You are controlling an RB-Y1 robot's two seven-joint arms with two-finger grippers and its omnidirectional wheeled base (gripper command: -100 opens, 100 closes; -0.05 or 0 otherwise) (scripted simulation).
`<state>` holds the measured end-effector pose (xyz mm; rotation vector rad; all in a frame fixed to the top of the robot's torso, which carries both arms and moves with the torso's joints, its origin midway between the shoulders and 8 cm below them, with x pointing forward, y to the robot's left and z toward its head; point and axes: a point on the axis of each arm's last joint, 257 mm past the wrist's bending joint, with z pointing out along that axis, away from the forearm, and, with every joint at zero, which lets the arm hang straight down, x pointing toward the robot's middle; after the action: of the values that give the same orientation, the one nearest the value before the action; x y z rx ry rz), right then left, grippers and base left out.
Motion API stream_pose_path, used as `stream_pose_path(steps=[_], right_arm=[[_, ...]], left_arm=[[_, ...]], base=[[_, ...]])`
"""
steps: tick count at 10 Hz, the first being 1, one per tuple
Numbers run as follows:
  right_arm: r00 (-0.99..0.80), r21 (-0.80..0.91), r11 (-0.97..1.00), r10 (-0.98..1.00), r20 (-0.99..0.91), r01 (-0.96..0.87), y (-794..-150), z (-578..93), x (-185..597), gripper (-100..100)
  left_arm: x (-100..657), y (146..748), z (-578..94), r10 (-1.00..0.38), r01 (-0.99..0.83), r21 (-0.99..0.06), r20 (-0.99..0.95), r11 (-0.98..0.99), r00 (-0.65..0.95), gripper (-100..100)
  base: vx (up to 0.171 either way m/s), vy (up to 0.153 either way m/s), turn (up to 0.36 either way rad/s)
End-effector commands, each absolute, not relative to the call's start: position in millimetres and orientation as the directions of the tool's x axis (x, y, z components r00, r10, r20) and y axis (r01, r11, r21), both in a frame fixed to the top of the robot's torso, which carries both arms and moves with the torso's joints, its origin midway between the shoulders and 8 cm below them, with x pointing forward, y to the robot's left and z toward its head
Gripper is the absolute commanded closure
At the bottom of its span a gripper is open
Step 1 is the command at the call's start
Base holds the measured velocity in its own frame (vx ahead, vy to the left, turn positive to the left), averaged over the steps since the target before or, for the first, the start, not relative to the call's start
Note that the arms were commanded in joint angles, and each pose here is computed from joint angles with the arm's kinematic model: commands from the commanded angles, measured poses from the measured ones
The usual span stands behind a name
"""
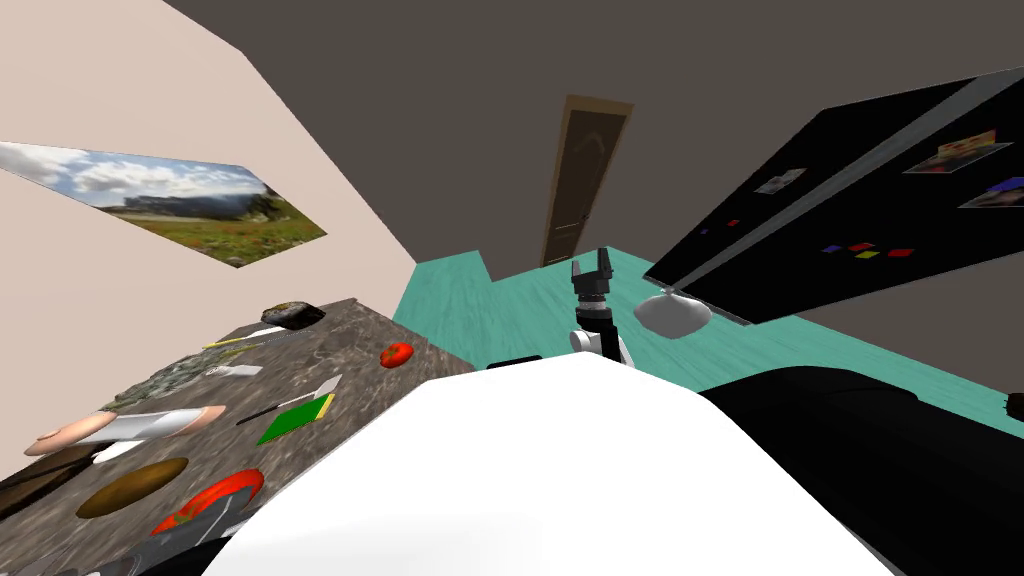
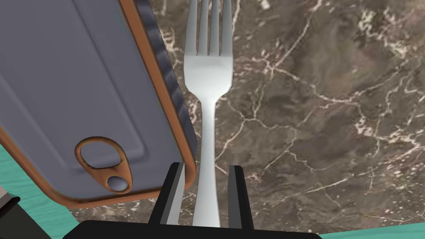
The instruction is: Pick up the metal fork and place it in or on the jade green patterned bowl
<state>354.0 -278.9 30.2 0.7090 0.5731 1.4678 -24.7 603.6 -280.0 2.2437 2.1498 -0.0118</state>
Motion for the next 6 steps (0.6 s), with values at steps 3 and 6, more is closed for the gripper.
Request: stream_pose_path(steps=[3, 6], right_arm=[[0.038, 0.731, -0.029, 0.996, 0.075, -0.682, -278.9, 30.2, 354.0, 0], [0.038, 0.731, -0.029, 0.996, 0.075, -0.682, -279.0, 30.1, 354.0, 0]], left_arm=[[-27.8, 614.0, -272.3, 0.999, 0.999, 0.026, -0.033, 0.04, -0.039, 100], [-31.3, 623.3, -265.3, 0.992, 0.992, 0.027, -0.041, 0.121, -0.12, 100]], base=[[-0.281, -0.018, -0.316], [-0.25, -0.036, -0.274]])
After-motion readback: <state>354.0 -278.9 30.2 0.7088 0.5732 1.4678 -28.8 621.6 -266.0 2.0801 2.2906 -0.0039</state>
